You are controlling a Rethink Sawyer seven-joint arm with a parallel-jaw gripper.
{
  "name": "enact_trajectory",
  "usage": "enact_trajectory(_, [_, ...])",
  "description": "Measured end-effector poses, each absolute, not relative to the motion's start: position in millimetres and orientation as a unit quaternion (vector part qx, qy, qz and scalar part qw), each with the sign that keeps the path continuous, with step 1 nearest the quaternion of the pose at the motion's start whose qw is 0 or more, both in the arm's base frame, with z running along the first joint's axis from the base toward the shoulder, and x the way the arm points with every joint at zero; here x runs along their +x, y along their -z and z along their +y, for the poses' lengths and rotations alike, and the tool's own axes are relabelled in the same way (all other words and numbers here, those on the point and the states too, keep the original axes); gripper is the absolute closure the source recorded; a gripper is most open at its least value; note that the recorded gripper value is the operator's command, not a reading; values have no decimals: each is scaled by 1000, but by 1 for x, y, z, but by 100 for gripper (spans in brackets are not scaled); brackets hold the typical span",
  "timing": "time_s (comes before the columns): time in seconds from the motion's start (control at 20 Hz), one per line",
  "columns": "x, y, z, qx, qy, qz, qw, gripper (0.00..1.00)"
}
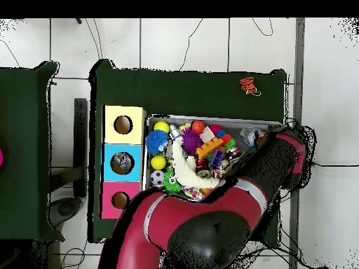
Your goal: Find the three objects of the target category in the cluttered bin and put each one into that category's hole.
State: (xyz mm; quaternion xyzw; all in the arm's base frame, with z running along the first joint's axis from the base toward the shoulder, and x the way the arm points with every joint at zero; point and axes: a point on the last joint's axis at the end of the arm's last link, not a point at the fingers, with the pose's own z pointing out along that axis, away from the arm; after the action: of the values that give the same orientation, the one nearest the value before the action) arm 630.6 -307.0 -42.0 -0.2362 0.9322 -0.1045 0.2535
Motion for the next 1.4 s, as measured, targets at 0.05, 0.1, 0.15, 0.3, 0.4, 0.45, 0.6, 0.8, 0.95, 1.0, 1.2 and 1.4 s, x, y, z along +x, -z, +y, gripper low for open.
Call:
enact_trajectory(0.05, [631, 42, -307, -242, 104, 931, 251, 0])
enact_trajectory(0.1, [631, 42, -307, -252, 103, 930, 246, 0])
enact_trajectory(0.15, [631, 42, -307, -259, 101, 929, 243, 0])
enact_trajectory(0.3, [632, 42, -302, -291, 81, 925, 232, 0])
enact_trajectory(0.4, [634, 41, -295, -314, 55, 920, 228, 0])
enact_trajectory(0.45, [635, 41, -293, -319, 49, 919, 227, 0])
enact_trajectory(0.6, [638, 39, -282, -343, 14, 912, 225, 0])
enact_trajectory(0.8, [641, 38, -270, -361, -17, 905, 224, 0])
enact_trajectory(0.95, [640, 43, -261, -369, -35, 903, 217, 0])
enact_trajectory(1.0, [637, 47, -258, -372, -40, 904, 206, 0])
enact_trajectory(1.2, [625, 58, -257, -368, -43, 915, 162, 0])
enact_trajectory(1.4, [619, 64, -258, -353, -42, 925, 130, 0])
